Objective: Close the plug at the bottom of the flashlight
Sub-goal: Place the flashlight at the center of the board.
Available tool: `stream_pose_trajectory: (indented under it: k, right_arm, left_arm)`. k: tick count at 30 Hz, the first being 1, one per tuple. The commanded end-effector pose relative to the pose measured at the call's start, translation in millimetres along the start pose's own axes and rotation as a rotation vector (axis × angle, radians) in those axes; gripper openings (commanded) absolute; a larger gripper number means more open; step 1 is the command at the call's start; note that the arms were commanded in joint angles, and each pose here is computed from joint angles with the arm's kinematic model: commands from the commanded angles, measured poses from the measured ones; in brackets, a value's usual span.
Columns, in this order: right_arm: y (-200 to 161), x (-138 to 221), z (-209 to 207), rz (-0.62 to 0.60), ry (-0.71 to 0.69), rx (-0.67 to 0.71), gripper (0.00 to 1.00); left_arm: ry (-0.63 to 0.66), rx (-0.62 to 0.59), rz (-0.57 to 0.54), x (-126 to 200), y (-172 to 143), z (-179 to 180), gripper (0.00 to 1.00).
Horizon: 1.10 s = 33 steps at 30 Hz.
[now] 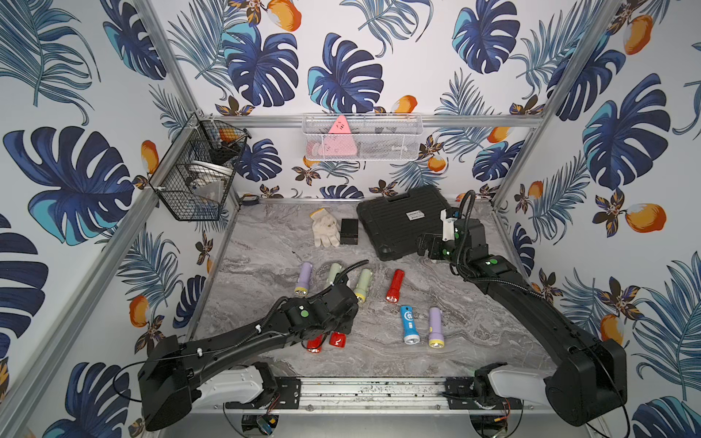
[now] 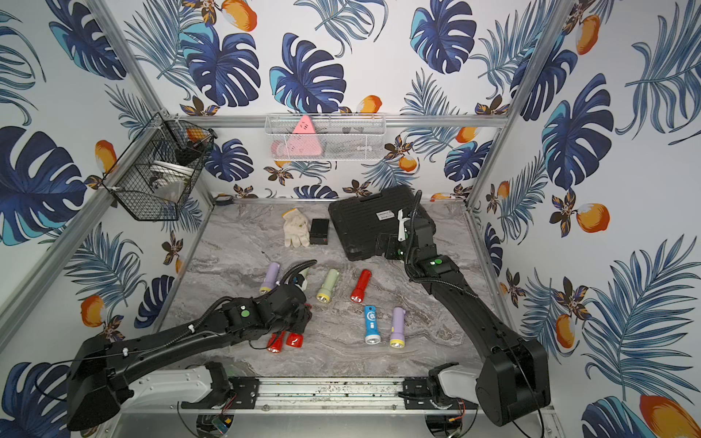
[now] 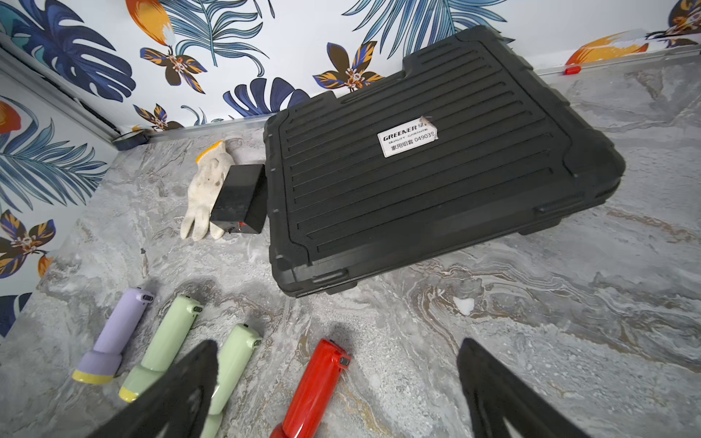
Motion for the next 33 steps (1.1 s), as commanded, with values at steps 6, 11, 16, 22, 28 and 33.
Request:
stream_pose_trajectory:
  k: [6, 11, 16, 22, 28, 33]
  right_arm:
    - [8, 12, 2, -0.054, 0.025, -0.005, 1.0]
    - [13, 20, 1, -0.078, 0.019, -0.001, 1.0]
    - [14, 22, 4, -0.081, 0.033, -0.003, 1.0]
    - [14, 24, 4, -0.084, 0.035, -0.001, 1.0]
    - [16, 28, 2, -0.097, 0.02, 0.006, 1.0]
    - [14, 25, 2, -0.088, 0.024, 0.003, 1.0]
  left_arm:
    - [0.146, 0.082, 0.11, -22, -22, 9, 0.0]
    - [0.202, 0.068, 0.155, -35, -27, 11, 0.0]
    - [0.24, 0.066, 0.186, -48, -31, 13, 0.0]
    - [0.258, 0.084, 0.222, -64, -26, 16, 0.05]
    - [0.277, 0.062, 0.245, -75, -22, 17, 0.13]
    - [0.281, 0.073, 0.266, -83, -26, 21, 0.21]
Point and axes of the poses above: each gripper's point midway between its finger pads, its own x axis back along the fingers, its own z axis along the line the jaws close on, y = z × x, the point moved 2 cm from there along x, back along the fingers, and after that the axes turned 9 degrees about x, right-handed, at the moved point
